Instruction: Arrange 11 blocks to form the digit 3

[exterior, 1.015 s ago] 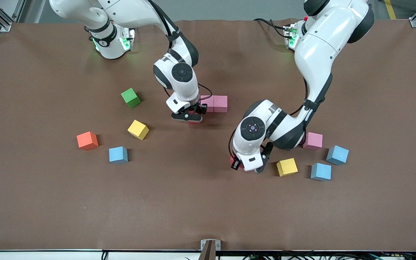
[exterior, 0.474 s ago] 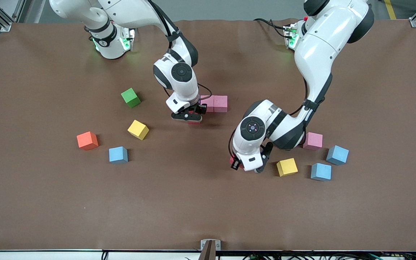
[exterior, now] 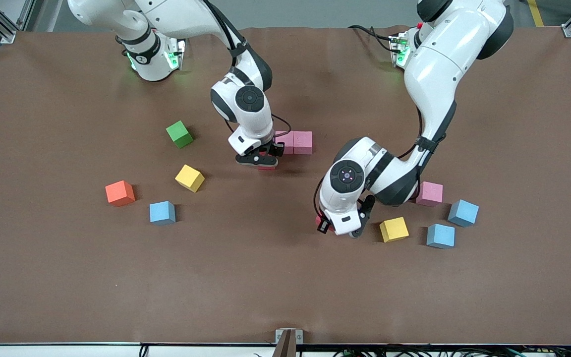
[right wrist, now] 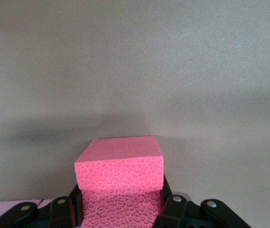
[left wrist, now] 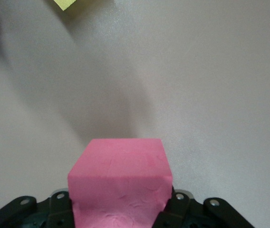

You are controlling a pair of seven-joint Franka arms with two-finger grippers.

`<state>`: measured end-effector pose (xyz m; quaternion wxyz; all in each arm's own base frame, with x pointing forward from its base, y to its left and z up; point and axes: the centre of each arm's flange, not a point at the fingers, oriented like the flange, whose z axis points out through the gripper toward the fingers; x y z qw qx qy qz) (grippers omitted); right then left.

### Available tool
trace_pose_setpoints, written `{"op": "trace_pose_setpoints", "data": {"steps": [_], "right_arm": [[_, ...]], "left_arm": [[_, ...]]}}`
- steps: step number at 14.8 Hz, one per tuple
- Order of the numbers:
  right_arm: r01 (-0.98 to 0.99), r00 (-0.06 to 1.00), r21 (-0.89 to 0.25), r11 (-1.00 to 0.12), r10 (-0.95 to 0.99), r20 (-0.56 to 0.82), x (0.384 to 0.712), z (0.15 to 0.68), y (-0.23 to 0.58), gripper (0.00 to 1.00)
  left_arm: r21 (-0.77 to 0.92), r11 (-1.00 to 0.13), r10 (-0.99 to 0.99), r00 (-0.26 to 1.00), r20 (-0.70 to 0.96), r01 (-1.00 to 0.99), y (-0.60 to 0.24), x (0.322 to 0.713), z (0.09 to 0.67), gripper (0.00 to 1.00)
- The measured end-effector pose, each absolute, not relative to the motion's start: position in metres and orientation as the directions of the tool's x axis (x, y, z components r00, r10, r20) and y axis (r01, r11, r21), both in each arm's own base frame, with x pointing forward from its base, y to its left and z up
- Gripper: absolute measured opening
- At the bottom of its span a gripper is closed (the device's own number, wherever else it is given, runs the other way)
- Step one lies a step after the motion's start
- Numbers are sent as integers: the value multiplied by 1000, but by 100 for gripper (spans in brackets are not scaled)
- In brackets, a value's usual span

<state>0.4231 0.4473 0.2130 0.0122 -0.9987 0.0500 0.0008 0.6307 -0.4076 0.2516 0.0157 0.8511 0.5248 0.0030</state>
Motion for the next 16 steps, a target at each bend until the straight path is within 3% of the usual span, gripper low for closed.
{"op": "trace_pose_setpoints", "data": {"steps": [16], "right_arm": [[-98,995,-21,-995,-98,-5,421,209,447,59]], "left_arm": [[30,-447,894,447,-11,894,-406,632,252,61]]}}
